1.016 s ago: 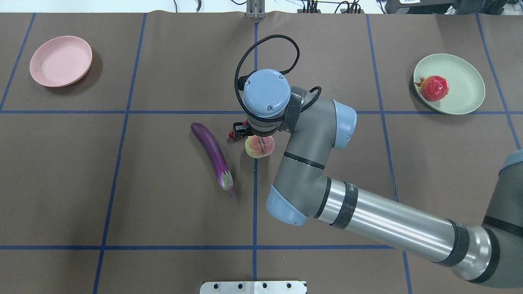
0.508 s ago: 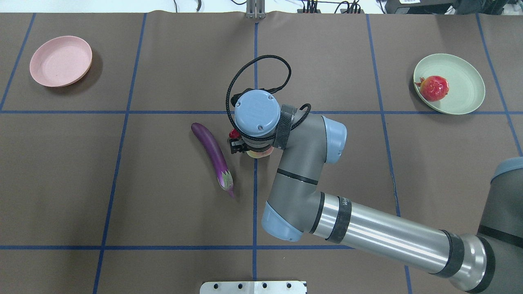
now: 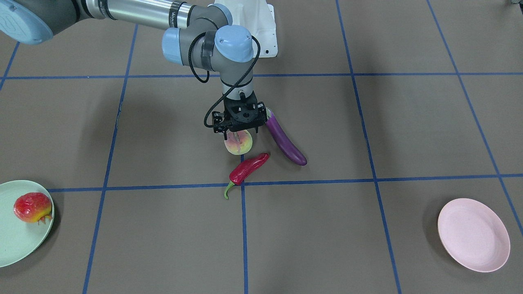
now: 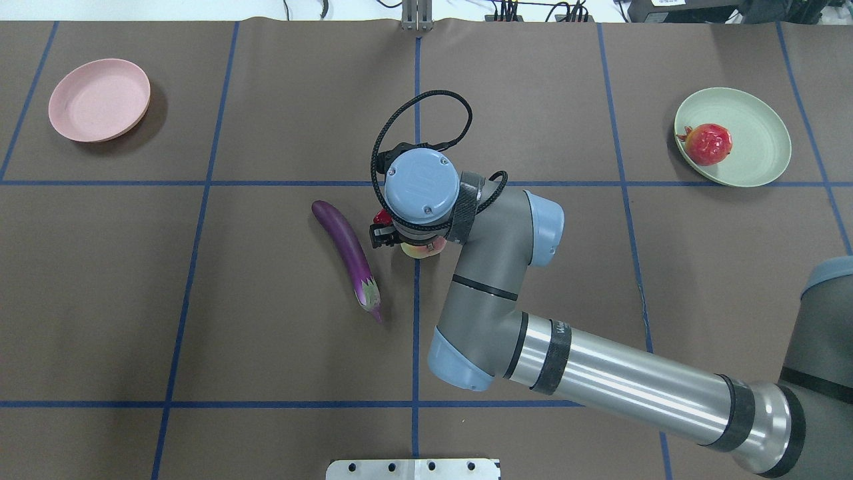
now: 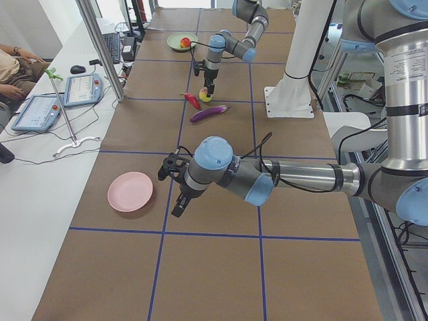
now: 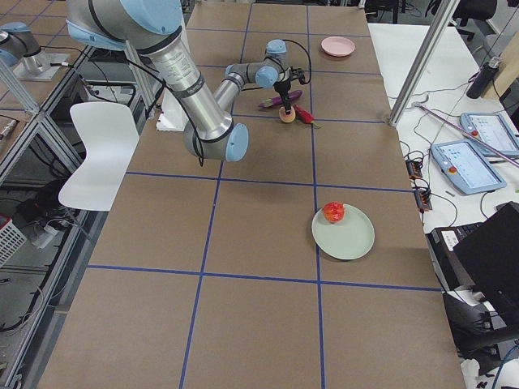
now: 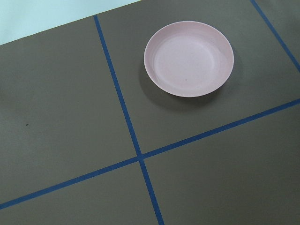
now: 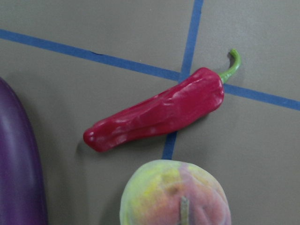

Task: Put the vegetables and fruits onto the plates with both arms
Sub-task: 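Reach the right gripper to the pink peach and grasp it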

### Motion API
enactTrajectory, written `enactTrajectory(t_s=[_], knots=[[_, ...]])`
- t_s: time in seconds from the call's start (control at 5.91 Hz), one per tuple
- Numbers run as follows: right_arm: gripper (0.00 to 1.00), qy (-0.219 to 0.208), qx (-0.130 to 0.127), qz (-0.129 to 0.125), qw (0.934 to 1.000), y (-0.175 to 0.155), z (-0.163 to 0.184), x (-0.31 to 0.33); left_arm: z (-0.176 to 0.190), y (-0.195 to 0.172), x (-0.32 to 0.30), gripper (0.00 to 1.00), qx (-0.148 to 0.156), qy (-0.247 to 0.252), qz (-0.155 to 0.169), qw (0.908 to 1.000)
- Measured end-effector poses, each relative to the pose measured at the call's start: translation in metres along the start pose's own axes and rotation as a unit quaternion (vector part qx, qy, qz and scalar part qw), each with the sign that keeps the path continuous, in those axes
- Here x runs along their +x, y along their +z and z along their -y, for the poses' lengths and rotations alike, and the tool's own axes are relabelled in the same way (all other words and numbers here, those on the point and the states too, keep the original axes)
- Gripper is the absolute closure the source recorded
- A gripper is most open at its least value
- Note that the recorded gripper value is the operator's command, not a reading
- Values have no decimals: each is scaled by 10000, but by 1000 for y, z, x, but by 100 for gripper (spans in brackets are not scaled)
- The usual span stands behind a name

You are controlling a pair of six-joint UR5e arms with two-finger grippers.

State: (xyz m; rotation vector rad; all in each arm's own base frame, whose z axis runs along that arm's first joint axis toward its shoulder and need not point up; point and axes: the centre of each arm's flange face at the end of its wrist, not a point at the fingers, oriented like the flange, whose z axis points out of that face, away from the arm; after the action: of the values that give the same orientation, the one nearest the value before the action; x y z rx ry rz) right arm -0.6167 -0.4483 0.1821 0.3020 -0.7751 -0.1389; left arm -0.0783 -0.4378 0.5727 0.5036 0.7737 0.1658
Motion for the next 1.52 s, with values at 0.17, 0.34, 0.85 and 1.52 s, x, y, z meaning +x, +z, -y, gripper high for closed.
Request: enactTrajectory(t_s=[0.17,0.34,0.85,1.52], knots=[[1,-64,47,32,10000,6,3,4,0,0,0,0,0,0,-2,10000],[1,-169,55,6,9998,9,6,10,0,0,0,0,1,1,-3,10000],[1,-436,50,-34,9990,7,21,30,0,0,0,0,0,-7,-1,10000],[1,-403,-26,-8,9992,11,17,34,1,0,1,0,8,1,-3,10000]])
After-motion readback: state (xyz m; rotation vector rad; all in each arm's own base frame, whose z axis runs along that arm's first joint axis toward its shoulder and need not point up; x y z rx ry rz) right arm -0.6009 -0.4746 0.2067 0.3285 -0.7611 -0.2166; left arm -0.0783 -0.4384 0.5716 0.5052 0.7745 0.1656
